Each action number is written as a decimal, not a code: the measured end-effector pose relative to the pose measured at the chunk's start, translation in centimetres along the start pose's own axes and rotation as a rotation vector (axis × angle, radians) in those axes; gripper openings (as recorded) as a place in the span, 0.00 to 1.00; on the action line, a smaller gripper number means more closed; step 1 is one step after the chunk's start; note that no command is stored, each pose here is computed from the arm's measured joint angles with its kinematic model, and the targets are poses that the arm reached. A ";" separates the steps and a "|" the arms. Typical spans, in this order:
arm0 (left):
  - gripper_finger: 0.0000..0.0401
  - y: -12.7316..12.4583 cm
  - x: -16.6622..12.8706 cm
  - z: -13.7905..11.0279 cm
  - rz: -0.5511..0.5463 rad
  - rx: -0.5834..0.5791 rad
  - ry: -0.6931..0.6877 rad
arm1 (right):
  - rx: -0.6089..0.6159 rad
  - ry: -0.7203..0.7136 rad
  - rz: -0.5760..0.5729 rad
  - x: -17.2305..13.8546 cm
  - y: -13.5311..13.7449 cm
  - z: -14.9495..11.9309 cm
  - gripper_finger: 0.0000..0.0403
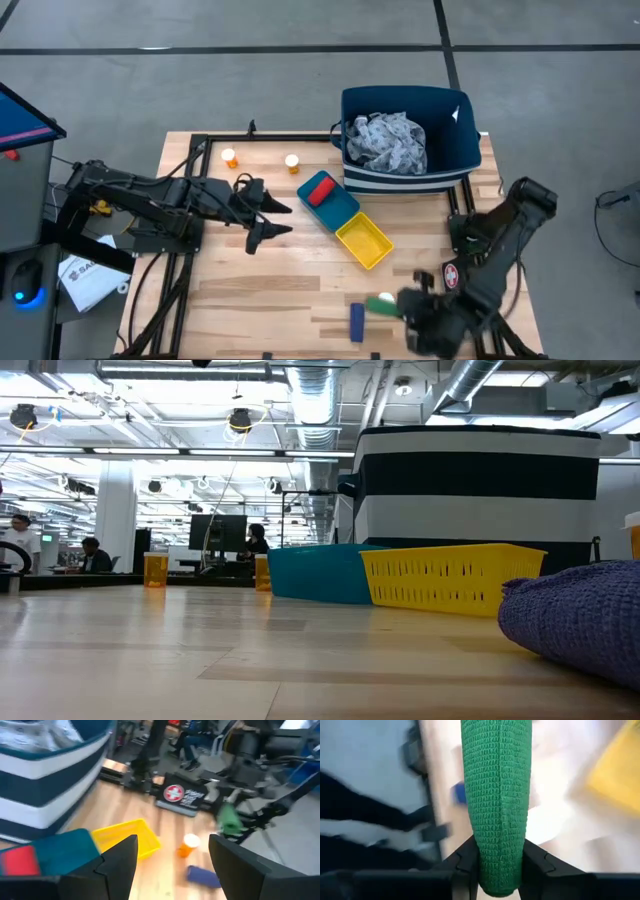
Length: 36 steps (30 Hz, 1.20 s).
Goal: Pick & Place Medicine items
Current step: Put the green bandage into the blue bin
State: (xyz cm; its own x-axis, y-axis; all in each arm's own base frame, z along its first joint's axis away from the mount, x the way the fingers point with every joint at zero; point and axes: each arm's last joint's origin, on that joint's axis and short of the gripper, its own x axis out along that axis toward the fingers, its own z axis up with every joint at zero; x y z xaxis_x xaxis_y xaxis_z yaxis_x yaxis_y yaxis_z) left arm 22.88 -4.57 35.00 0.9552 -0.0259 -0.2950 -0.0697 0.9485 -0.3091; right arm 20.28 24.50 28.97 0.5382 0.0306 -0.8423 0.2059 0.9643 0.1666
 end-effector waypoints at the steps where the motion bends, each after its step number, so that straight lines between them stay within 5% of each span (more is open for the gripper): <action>1: 0.59 0.1 0.2 0.1 -0.013 -0.028 0.000 | -0.013 -0.016 -0.015 -0.2 -0.7 0.8 0.22; 8: 0.60 1.7 2.6 1.4 -0.155 -0.383 -0.034 | -0.089 -0.114 -0.133 -0.2 -5.2 6.0 0.30; 12: 0.64 2.3 4.1 1.3 -0.226 -0.433 0.006 | -0.115 -0.146 -0.181 0.2 -7.2 8.2 0.37; 16: 0.67 1.3 4.7 1.0 -0.279 -0.106 -0.028 | -0.118 -0.196 -0.153 0.5 -7.9 9.8 0.40; 20: 0.68 0.5 4.3 0.8 -0.209 0.187 -0.087 | -0.077 -0.216 -0.070 0.4 -8.2 10.9 0.41; 29: 0.68 0.7 4.3 1.0 -0.165 0.376 -0.119 | 0.020 -0.327 0.139 -1.9 -9.1 13.0 0.41; 36: 0.68 0.6 4.3 1.0 -0.174 0.409 -0.128 | 0.053 -0.331 0.260 -1.6 -10.5 14.9 0.41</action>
State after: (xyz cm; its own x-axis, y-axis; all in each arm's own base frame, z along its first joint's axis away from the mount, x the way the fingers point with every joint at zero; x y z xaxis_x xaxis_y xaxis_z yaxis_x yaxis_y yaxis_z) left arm 27.21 -3.77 34.47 0.9722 -0.1810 -0.1482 0.1895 0.9808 0.0455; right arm 29.39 10.43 36.20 0.8094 0.1770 -0.5599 0.0652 0.9205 0.3852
